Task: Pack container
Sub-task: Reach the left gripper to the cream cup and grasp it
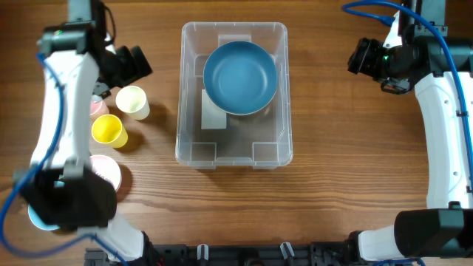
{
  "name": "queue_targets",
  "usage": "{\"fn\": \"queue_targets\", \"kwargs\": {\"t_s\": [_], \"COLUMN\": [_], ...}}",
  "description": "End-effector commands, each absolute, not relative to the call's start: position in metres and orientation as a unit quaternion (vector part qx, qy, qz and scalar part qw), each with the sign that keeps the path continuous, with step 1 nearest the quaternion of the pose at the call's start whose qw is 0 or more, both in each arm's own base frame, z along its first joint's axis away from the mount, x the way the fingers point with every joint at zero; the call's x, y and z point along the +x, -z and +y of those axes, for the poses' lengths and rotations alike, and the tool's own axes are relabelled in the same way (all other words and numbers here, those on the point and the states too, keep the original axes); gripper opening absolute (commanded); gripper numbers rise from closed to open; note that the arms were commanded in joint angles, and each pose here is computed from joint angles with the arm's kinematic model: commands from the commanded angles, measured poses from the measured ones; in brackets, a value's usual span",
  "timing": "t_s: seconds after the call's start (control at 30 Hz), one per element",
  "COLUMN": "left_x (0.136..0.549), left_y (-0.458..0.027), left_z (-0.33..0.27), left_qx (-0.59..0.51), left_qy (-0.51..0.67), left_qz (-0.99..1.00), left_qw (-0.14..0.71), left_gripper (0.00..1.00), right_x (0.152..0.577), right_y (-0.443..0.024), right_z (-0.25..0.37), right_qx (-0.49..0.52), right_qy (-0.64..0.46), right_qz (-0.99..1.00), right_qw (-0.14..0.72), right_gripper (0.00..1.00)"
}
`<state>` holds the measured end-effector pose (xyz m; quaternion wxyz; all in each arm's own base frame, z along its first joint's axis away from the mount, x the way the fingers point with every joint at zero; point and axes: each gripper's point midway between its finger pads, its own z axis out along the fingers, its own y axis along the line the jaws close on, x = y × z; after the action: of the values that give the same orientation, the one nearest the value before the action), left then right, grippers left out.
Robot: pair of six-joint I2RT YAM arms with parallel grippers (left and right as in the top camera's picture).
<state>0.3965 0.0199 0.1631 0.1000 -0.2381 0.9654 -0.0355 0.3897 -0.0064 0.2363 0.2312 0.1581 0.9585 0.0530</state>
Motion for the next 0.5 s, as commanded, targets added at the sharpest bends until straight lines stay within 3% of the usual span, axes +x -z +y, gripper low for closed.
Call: {"fn": "queue_targets", "kwargs": {"t_s": [0.0, 0.17, 0.4, 0.43, 0.47], "left_x": [0.403, 0.407, 0.419, 0.420, 0.421], "left_y": [-0.105, -0.059, -0.059, -0.059, -0.059], "left_z": [0.020, 0.018, 0.002, -0.002, -0.004], "left_qx": [-0.238, -0.237, -0.216, -0.213, -0.210], "left_qy": [0.021, 0.014, 0.018, 0.019, 0.019], "left_qz": [0.971, 0.971, 0.976, 0.977, 0.978], "left_qw": [0.028, -0.015, 0.008, 0.010, 0.011], "left_gripper": [0.99, 0.99, 0.98, 0.96, 0.86], "right_x": [0.391, 0.391, 0.391, 0.391, 0.391], "right_y": [-0.232, -0.232, -0.232, -0.232, -0.232], "right_z": [-0.004, -0.004, -0.004, -0.004, -0.004], "right_qx": [0.150, 0.150, 0.150, 0.150, 0.150], "right_qy": [-0.058, -0.059, -0.058, -0.058, -0.058], "right_qz": [0.961, 0.961, 0.961, 0.961, 0.961], "right_qw": [0.225, 0.226, 0.225, 0.225, 0.225], "right_gripper": [0.80, 0.80, 0.80, 0.80, 0.80]}}
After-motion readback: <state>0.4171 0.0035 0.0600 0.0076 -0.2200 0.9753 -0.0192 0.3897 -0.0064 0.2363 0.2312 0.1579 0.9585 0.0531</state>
